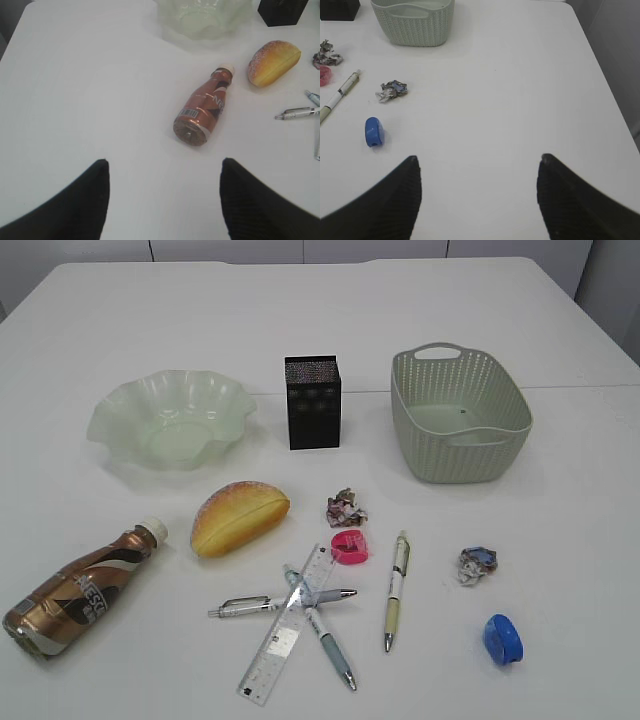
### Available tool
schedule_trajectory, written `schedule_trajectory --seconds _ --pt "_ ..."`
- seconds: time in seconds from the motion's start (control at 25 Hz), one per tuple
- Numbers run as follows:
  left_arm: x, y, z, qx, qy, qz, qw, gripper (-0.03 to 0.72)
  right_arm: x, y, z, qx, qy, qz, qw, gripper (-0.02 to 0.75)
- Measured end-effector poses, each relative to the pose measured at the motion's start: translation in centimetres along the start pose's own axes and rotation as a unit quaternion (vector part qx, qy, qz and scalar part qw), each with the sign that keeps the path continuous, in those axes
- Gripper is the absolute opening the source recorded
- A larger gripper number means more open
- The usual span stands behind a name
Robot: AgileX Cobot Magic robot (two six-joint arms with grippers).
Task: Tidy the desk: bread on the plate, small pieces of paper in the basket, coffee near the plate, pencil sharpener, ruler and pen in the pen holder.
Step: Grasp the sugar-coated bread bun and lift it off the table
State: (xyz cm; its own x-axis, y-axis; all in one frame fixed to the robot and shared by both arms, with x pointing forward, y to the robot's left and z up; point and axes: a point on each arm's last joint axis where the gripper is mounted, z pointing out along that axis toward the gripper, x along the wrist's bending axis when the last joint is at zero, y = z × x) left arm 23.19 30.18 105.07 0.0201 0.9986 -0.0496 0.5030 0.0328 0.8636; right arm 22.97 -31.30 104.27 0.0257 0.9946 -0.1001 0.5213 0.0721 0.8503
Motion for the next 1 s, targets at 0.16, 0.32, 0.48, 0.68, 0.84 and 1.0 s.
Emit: schedule_trajectory --seconds 0.16,0.32,0.48,0.68,0.84,1.0 --pt "0.0 0.0 0.0 0.0 0.0 0.0 1.0 0.497 0.0 0.0 0.0 0.0 0.0 0.0 1.0 0.56" --pt "0.0 0.0 0.0 0.0 0.0 0.0 1.0 0.497 0.0 0.0 0.0 0.0 0.0 0.0 1.0 0.56" --pt "0.0 0.0 0.0 0.0 0.0 0.0 1.0 0.497 0.0 0.0 0.0 0.0 0.0 0.0 1.0 0.559" --pt "-0.1 1.0 -1.2 0.002 0.0 0.017 1.0 0.497 0.0 0.0 0.0 0.0 0.0 0.0 1.0 0.559" --pt "-0.3 3.8 -2.6 0.007 -0.006 0.017 1.0 0.497 0.0 0.0 0.0 0.0 0.0 0.0 1.0 0.559" --pt "-0.8 7.0 -3.0 0.052 -0.018 0.013 0.998 0.497 0.0 0.0 0.0 0.0 0.0 0.0 1.0 0.56"
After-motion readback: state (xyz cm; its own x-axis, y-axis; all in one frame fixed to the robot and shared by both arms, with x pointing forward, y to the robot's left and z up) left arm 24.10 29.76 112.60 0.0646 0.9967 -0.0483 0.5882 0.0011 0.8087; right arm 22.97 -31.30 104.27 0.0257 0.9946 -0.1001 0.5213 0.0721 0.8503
